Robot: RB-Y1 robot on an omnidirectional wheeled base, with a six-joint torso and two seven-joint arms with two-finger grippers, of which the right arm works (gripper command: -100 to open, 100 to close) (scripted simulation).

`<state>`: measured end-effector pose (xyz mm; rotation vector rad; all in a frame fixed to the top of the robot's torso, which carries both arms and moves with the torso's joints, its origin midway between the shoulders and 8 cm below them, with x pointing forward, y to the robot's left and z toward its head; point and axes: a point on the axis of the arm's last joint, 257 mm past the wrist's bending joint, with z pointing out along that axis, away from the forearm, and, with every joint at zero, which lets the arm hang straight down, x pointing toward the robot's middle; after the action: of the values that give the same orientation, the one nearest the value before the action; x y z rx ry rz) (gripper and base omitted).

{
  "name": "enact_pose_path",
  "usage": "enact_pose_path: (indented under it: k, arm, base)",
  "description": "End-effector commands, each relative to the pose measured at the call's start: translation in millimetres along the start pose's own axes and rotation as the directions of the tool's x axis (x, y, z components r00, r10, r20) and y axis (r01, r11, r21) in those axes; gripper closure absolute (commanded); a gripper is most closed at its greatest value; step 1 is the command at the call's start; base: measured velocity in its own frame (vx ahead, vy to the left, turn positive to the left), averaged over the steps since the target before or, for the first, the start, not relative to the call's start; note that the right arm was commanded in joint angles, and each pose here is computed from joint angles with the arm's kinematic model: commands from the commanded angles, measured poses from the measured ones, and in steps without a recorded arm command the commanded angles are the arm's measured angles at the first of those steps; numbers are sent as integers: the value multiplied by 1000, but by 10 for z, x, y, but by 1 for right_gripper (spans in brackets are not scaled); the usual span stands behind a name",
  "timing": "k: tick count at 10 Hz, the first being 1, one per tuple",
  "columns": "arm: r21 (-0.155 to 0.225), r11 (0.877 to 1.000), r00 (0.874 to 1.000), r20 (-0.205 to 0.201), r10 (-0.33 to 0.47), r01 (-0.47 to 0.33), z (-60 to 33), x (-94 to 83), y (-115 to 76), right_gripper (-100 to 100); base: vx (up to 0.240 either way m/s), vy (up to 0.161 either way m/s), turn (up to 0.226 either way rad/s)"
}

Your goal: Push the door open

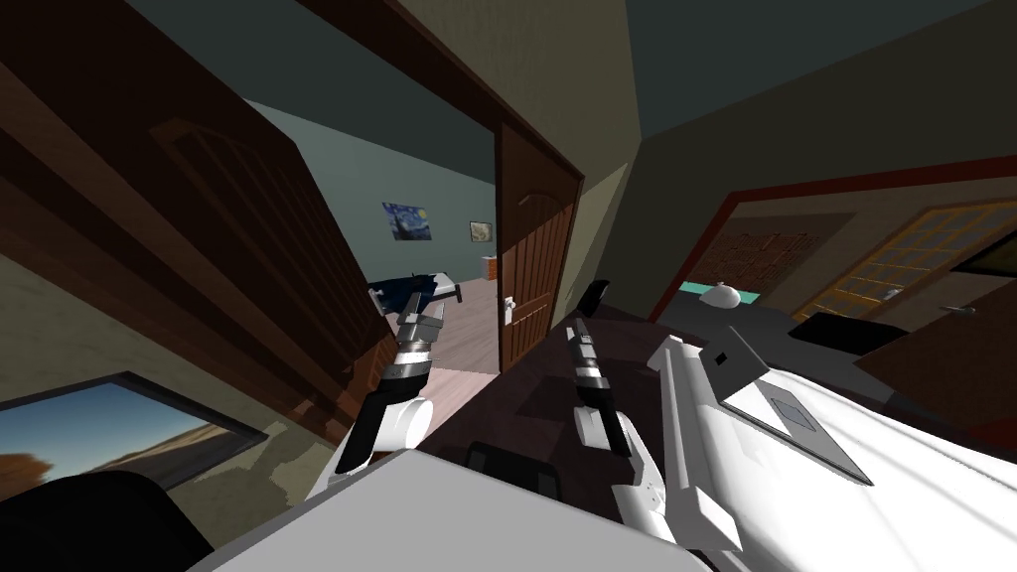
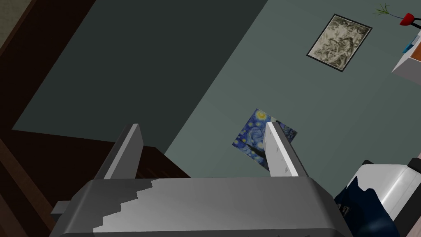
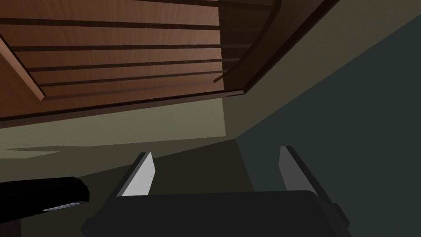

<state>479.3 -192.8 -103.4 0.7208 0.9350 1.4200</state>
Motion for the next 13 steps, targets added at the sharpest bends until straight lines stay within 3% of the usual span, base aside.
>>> enact_pose_path:
  k: [1, 2, 3, 4, 5, 9, 11, 12, 13]
  arm:
    - [21, 1000, 1000, -20, 14, -14, 31, 80, -137, -100]
    - [19, 1000, 999, -36, 25, -24, 94, 152, -156, -100]
    - [39, 999, 999, -37, 26, -25, 61, 157, -250, -100]
    - [43, 998, 998, -54, 38, -36, 115, 234, -295, -100]
    - [57, 998, 998, -54, 39, -36, 89, 238, -362, -100]
    - [94, 994, 994, -87, 64, -56, 141, 401, -577, -100]
    - [115, 991, 989, -120, 88, -74, 220, 566, -706, -100]
    - [132, 988, 989, -120, 90, -74, 184, 570, -782, -100]
    - [150, 985, 985, -136, 102, -81, 205, 654, -874, -100]
  base:
    - [47, -40, 66]
    - [81, -63, 120]
    - [59, -56, 69]
    - [47, -48, 78]
    - [38, -40, 38]
    - [38, -41, 63]
    - [53, -64, 100]
    - [58, -63, 57]
    - [48, -54, 72]
